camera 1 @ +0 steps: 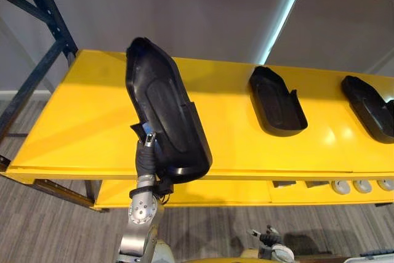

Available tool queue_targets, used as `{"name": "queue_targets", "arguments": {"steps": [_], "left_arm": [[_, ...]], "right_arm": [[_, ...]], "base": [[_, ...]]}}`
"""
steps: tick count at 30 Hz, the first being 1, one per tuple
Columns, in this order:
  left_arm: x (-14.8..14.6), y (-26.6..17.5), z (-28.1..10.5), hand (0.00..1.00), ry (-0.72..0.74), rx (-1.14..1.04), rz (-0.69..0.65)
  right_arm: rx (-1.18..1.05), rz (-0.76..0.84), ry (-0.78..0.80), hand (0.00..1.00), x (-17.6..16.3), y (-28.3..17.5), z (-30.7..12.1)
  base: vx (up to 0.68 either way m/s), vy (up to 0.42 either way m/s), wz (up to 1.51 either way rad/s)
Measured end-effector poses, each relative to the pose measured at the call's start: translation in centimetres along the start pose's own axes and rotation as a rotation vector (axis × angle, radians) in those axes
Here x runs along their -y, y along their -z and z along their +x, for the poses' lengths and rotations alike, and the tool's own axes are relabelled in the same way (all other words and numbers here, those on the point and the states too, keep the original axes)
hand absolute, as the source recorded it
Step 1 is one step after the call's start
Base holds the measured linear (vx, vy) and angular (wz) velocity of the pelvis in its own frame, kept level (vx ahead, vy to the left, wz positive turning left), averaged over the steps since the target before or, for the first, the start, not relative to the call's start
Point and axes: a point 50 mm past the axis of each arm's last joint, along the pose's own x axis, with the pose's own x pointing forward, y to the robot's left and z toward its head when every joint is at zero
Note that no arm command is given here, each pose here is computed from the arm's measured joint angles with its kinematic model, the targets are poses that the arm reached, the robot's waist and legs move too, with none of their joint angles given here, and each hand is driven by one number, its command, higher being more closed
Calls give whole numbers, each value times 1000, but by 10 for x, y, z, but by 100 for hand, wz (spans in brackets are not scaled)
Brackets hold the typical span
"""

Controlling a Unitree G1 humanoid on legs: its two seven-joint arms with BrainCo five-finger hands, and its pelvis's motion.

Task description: Walk over and take plastic housings, then place them on the shelf

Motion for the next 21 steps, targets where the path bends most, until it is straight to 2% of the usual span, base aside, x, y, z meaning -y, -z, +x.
{"name": "queue_targets", "arguments": {"steps": [5, 13, 18, 21], "left_arm": [[10, 2, -4, 100, 6, -12, -27], [7, -6, -5, 100, 11, 21, 13], [2, -7, -2, 100, -7, 30, 105], [-12, -8, 2, 100, -45, 37, 230]], "right_arm": [[4, 8, 7, 0, 3, 1, -1], [-6, 44, 8, 0, 1, 9, -5], [-22, 66, 18, 0, 3, 14, -7], [-33, 70, 9, 0, 4, 20, -8]], "base": [[3, 63, 21], [5, -14, -18], [-22, 36, -18], [-35, 50, -8]]}}
